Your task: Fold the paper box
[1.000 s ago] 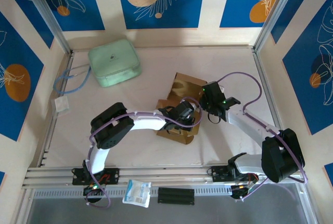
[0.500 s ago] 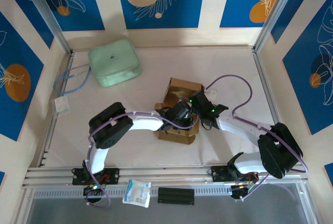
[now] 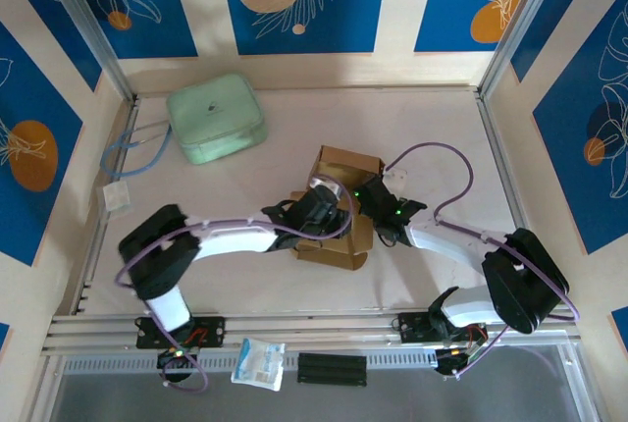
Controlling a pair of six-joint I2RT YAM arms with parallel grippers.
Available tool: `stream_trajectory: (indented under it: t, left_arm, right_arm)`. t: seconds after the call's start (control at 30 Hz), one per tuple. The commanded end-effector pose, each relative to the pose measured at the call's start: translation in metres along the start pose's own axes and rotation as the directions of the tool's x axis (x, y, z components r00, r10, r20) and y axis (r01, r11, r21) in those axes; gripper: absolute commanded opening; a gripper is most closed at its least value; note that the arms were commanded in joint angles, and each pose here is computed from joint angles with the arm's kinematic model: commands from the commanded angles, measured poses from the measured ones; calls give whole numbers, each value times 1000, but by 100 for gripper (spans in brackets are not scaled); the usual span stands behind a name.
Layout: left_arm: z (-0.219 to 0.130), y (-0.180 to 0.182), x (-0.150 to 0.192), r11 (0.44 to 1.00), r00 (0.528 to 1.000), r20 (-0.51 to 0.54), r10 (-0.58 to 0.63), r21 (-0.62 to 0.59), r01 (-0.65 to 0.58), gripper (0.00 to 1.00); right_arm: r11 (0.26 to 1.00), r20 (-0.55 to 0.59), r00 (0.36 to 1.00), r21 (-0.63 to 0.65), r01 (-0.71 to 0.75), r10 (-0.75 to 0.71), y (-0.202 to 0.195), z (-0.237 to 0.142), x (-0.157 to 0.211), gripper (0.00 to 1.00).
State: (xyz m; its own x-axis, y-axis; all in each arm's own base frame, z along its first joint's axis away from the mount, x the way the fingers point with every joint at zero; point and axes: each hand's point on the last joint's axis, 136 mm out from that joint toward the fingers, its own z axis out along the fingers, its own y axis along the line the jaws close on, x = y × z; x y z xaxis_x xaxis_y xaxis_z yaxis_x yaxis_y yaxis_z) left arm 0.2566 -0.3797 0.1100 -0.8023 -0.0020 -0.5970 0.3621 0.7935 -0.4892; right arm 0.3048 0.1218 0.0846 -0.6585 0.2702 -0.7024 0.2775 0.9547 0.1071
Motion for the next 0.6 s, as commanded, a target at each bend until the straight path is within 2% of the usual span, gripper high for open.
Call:
stream_trajectory:
  t: [0.0, 0.1, 0.2, 0.3, 0.47, 0.57]
  left_arm:
    - [-45, 22, -37, 990, 985, 168, -40, -127, 61, 32]
    - [-75, 32, -63, 981, 976, 209, -59, -171, 96, 39]
    - [-87, 43, -88, 977, 974, 170, -151, -125, 174, 43]
    - [-93, 50, -114, 974, 965, 167, -204, -68, 218, 52]
    - [-75, 36, -149, 979, 976, 95, -197, 80, 190, 74]
    - [-59, 37, -158, 975, 975, 73, -208, 98, 201, 79]
  right_arm:
    - [986, -203, 973, 102, 130, -108, -34, 10, 56, 0]
    - [987, -201, 974, 101, 129, -106, -34, 11, 56, 0]
    - [988, -197, 975, 94, 126, -106, -32, 11, 54, 0]
    - [987, -194, 974, 92, 135, -115, -31, 10, 52, 0]
    - [987, -192, 974, 81, 139, -122, -29, 8, 50, 0]
    - [985, -189, 973, 83, 149, -132, -29, 7, 49, 0]
